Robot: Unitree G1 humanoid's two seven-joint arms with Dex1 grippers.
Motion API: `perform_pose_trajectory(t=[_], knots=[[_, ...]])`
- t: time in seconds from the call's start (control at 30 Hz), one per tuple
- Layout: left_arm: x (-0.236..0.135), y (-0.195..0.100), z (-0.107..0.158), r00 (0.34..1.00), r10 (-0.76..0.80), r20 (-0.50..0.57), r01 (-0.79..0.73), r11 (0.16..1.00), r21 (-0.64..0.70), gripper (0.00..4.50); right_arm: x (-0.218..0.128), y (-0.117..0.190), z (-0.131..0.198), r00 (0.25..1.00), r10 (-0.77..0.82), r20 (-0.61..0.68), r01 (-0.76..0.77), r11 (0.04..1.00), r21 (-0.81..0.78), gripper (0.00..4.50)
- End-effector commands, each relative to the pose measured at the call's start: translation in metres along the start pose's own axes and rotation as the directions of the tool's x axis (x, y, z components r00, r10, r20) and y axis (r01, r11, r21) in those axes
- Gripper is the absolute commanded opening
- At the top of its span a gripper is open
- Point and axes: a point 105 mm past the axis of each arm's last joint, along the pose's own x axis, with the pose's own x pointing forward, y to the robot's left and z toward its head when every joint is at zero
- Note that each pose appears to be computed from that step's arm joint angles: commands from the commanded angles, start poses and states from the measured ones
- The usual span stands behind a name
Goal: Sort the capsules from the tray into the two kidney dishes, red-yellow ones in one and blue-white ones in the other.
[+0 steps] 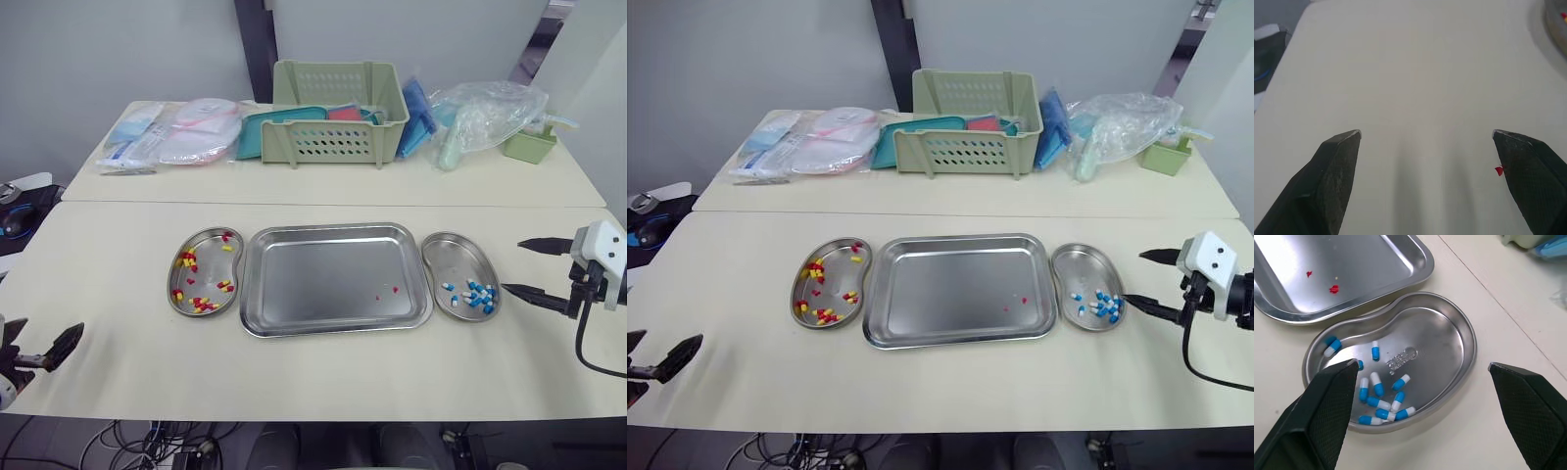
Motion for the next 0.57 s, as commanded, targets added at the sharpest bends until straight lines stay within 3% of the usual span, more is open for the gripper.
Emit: perform_pose_trajectory(t=[0.03, 0.3, 0.57], knots=[[-0.006, 0.015, 0.002, 0.995, 0.081, -0.062, -0.078, 0.995, 0.056, 4.46, -0.014, -0.011, 0.007, 0.998, -0.058, -0.005, 0.058, 0.997, -0.048, 4.5], [-0.005, 0.022, 0.008, 0.991, 0.079, -0.11, -0.066, 0.991, 0.118, 4.46, -0.031, -0.002, -0.011, 0.996, -0.048, -0.073, 0.046, 0.999, -0.027, 4.5], [0.013, 0.015, 0.029, 0.996, 0.0, -0.087, 0.011, 0.991, 0.131, 4.46, -0.032, 0.016, -0.021, 0.995, -0.04, -0.092, 0.041, 0.999, 0.007, 4.5]])
